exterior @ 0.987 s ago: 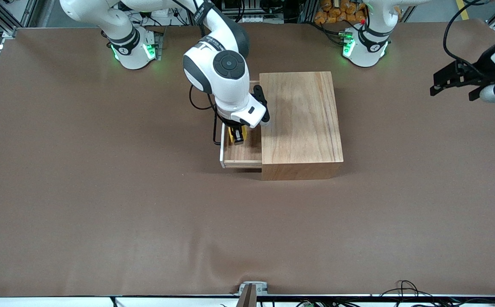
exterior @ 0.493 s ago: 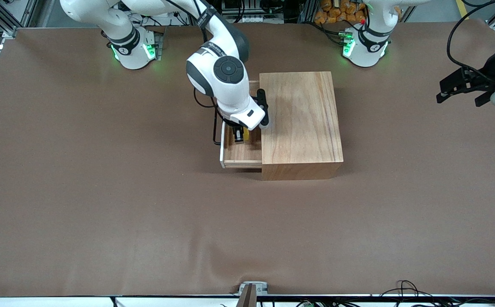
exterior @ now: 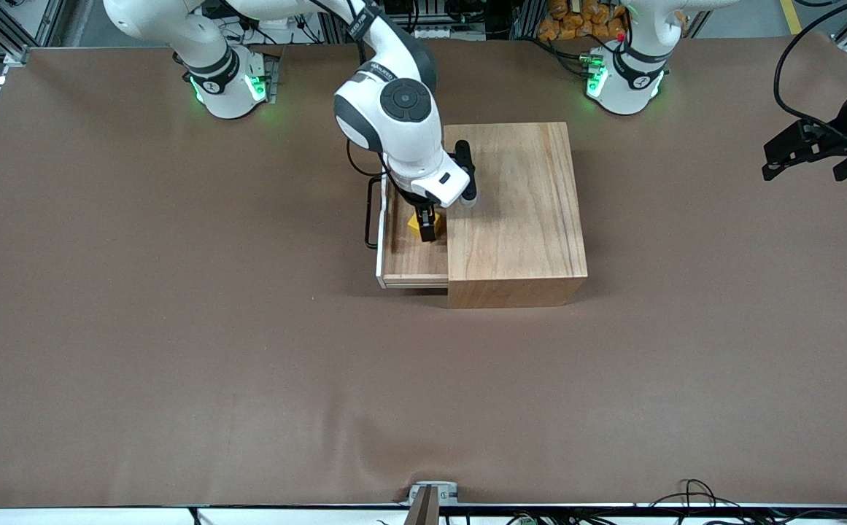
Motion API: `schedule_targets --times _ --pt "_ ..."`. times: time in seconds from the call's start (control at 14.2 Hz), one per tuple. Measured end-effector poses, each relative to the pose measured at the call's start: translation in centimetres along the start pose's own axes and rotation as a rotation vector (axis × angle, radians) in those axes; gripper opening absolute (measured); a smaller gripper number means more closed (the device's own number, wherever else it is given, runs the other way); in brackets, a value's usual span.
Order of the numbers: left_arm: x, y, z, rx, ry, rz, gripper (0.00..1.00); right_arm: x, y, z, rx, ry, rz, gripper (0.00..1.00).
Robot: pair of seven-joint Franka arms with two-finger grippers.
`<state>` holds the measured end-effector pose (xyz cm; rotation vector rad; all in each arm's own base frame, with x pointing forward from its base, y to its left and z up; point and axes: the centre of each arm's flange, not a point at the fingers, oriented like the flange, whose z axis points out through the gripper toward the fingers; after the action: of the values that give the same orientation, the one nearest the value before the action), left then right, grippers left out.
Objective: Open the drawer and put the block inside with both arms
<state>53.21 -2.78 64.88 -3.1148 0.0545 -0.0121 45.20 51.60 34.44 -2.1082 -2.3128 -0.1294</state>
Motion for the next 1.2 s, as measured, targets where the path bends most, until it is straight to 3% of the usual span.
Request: schedule_targets --times 0.35,0.7,0.99,1.2 --pt "0.0 0.2 0.0 -0.019 0.0 0.003 1.0 -1.7 0.9 -1.1 0.027 -0.039 0.028 1.0" --pt "0.0 0.2 0.0 -0.033 0.0 0.02 1.0 -6.9 3.5 -7.0 0.048 -0.06 0.115 1.0" --pt "0.0 0.1 0.0 -0.042 -0.001 0.022 1.0 -13.2 6.1 -12.0 0.063 -0.074 0.222 1.0" --pt "0.0 0.1 0.0 -0.043 -0.001 0.022 1.0 -20.3 9.0 -16.2 0.052 -0.07 0.344 1.0"
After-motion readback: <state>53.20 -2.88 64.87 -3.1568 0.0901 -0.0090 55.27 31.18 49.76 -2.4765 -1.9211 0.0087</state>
